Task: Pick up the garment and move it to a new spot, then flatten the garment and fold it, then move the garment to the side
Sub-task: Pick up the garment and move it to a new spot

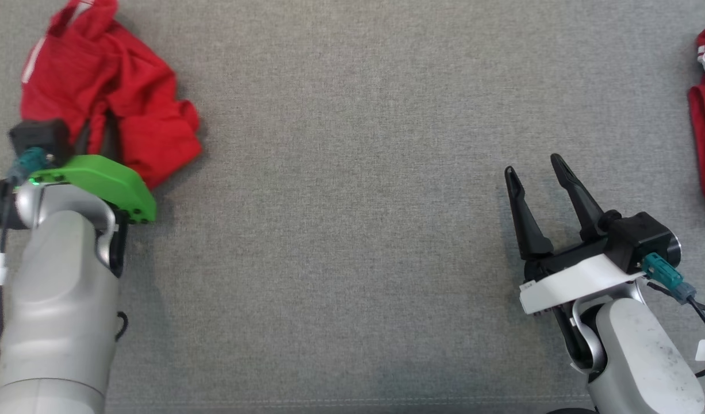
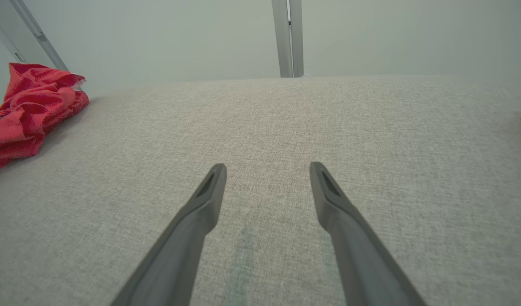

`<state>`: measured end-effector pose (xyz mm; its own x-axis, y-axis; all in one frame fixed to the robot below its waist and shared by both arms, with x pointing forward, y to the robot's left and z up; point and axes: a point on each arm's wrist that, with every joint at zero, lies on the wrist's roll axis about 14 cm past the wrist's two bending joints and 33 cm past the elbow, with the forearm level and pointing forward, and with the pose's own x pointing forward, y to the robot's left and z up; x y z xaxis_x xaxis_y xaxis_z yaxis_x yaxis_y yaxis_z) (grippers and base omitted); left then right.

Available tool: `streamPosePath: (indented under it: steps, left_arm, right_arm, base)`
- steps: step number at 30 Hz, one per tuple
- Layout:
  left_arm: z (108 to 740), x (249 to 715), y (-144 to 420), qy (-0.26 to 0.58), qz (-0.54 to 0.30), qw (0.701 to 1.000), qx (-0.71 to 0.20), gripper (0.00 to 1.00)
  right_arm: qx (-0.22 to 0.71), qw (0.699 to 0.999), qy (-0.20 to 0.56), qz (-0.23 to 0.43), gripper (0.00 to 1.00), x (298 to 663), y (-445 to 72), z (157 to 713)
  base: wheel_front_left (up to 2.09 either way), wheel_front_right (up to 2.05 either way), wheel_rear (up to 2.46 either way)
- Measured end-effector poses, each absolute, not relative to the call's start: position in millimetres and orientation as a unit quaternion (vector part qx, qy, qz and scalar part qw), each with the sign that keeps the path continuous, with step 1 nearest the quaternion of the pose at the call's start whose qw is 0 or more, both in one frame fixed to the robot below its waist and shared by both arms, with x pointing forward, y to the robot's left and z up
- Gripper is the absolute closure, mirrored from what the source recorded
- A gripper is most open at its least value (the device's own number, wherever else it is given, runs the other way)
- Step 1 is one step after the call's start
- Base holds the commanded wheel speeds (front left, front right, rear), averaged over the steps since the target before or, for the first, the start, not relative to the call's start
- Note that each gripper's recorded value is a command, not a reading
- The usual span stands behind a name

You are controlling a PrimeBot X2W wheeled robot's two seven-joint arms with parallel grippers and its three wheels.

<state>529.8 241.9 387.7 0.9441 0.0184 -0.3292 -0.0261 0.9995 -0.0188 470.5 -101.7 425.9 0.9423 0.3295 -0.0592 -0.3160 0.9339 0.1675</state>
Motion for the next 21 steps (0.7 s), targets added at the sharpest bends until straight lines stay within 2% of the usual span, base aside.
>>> streamPosePath:
  steps: [7, 18, 19, 20, 21]
  left_arm:
    - [386.8, 515.7, 103.6, 0.168, -0.158, 0.973, -0.016, 1.00]
    - [410.9, 508.7, -9.7, 0.143, -0.294, 0.944, -0.038, 1.00]
    - [412.4, 507.5, -17.0, 0.141, -0.302, 0.942, -0.040, 0.97]
    - [413.9, 506.6, -23.4, 0.139, -0.308, 0.940, -0.042, 0.55]
    - [416.1, 506.1, -28.9, 0.135, -0.314, 0.939, -0.044, 0.55]
  right_arm:
    - [0.091, 0.987, 0.029, 0.128, 0.00, 456.0, -119.2, 444.3]
    - [0.088, 0.994, 0.019, 0.056, 0.00, 429.6, -166.2, 459.6]
    - [0.087, 0.995, 0.018, 0.049, 0.00, 426.8, -170.2, 461.0]
    - [0.087, 0.995, 0.017, 0.043, 0.00, 423.8, -174.2, 462.2]
    - [0.086, 0.996, 0.017, 0.037, 0.00, 420.7, -178.3, 463.2]
  base:
    - [0.00, 0.00, 0.00]
    - [0.00, 0.00, 0.00]
    - [0.00, 0.00, 0.00]
    - [0.00, 0.00, 0.00]
    - [0.00, 0.00, 0.00]
